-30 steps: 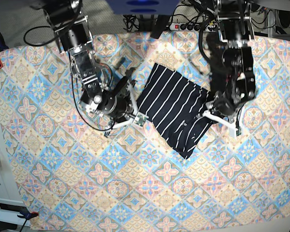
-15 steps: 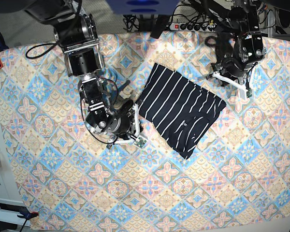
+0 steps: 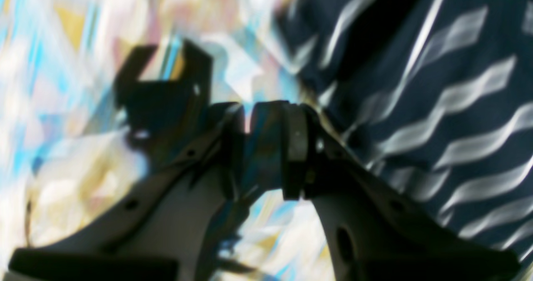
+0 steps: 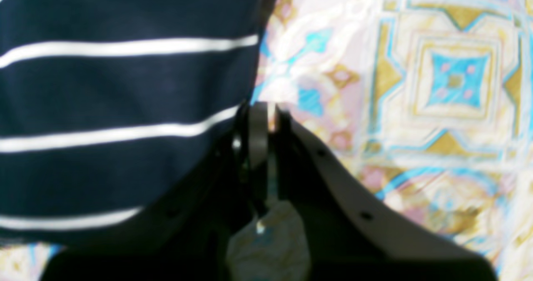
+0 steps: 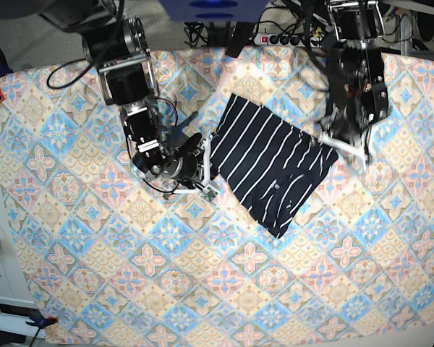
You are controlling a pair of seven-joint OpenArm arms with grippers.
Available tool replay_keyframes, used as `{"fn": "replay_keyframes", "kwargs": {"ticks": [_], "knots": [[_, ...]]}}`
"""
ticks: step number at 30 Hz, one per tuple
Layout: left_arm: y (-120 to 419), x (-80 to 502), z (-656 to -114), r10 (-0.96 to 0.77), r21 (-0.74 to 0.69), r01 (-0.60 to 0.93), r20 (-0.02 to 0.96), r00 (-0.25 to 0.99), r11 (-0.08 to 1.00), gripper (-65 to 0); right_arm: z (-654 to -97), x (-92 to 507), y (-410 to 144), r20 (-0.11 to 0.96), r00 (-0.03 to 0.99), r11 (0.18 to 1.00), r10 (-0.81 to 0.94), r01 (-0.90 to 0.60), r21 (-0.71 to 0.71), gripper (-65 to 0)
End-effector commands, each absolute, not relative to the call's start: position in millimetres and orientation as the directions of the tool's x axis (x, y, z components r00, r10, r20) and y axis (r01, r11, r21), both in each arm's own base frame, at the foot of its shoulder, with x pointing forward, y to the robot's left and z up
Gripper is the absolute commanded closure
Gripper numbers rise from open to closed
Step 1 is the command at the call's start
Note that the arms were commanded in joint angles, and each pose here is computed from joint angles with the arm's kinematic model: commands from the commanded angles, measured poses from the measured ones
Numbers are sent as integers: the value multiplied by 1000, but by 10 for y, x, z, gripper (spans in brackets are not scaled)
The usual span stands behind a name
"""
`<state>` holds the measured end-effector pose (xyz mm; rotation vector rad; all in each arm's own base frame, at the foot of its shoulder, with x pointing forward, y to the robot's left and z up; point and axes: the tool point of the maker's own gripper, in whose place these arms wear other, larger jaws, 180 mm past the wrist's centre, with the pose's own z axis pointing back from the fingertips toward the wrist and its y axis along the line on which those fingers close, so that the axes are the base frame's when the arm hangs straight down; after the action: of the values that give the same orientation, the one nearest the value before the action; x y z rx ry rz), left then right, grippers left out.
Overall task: Fold the T-shirt properly
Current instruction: 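Press the bundle's edges flat with both grippers and release, then raise the left gripper away while the right gripper drags the bundle aside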
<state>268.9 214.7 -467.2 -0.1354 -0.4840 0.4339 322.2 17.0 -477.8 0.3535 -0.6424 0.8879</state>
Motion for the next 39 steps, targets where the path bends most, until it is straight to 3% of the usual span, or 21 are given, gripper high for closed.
{"fn": "replay_keyframes", "kwargs": {"ticks": [1,14,24,30,39], "knots": [[2109,2803,-4643,440,-247,-366,431,788,897,-145,-4735,3213,175,633,447,573,631,-819,7,-31],[1334,3555,-4754,349,-304,-221,479,806,927,-145,-4368,2914,-52,606,390,574,693,-808,-136,-31],[972,3847,-4533,296,-329,-127,538,789,936,-145,-4040,3062,-376,624,348,600,700,-761,-248,-31],[1465,3699,-4241,342,-316,-179,595,727,932,-145,-3775,3071,-379,671,315,622,672,-731,-280,-31],[2153,3057,-3994,349,-232,-262,672,653,937,-145,-3478,2855,540,821,281,614,497,-782,-104,-31]]}}
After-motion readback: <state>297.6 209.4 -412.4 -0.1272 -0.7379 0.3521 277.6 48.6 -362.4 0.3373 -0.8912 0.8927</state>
